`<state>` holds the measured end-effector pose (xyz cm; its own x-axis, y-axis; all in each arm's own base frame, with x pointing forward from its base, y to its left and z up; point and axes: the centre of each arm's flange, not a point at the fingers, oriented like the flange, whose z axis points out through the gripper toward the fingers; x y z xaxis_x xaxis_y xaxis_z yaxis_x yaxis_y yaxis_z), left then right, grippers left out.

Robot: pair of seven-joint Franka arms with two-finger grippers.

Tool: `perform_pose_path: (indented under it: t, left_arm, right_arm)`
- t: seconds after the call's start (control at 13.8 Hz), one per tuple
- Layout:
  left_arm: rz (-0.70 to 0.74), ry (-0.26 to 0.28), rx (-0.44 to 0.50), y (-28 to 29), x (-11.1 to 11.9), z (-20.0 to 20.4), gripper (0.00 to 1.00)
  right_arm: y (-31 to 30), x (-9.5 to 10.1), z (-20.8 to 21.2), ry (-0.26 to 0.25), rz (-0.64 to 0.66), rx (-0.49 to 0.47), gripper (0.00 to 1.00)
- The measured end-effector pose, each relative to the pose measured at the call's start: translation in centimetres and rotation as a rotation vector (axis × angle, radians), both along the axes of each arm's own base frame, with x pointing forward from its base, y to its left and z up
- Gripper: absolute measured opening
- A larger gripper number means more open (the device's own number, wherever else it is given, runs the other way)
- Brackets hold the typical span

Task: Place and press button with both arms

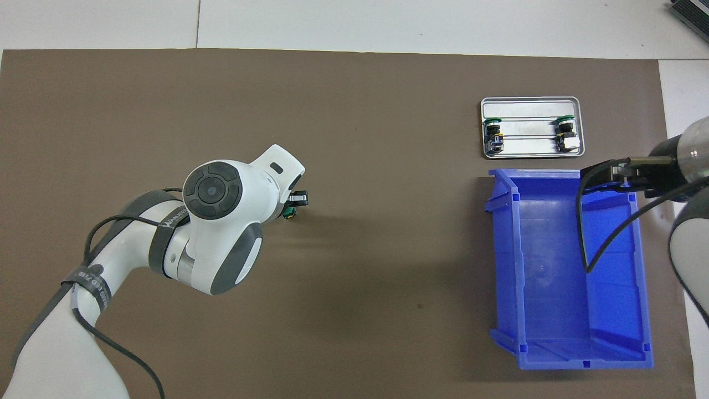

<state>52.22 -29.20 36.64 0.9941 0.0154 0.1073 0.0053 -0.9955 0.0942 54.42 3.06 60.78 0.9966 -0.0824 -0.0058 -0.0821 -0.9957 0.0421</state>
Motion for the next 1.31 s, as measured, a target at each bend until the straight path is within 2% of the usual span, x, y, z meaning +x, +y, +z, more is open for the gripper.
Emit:
perform_pose_path:
  t: [0.29,0.44,0.58,0.73,0.87,1.09,1.31]
  left_arm:
    - [0.0,0.008,0.007,0.1,0.1,0.2,0.01]
    - [0.001,0.037,0.026,0.1,0.5,1.2,0.01]
    - [0.005,0.055,0.039,0.2,1.4,3.4,0.01]
    - [0.024,0.051,0.04,1.0,2.8,6.2,0.01]
    - [0.034,0.049,0.046,3.7,4.6,8.6,0.01]
    - [-0.002,0.065,0.066,10.7,7.4,10.6,0.01]
    - [-0.061,0.102,0.082,17.4,8.8,12.4,0.01]
  right_arm:
    - [0.9,-0.1,0.2,-0.005,0.016,0.0,1.0]
    - [2.0,-0.1,0.3,-0.009,0.016,0.002,1.0]
    - [3.4,-0.3,0.4,-0.012,0.013,0.002,1.0]
    - [4.6,-0.4,0.4,-0.017,0.012,0.004,1.0]
    - [6.6,-0.5,0.5,-0.034,0.001,0.014,1.0]
    - [11.6,-1.1,0.6,-0.079,0.014,0.038,1.0]
    - [17.0,-1.9,-0.3,-0.1,-0.009,0.056,1.0]
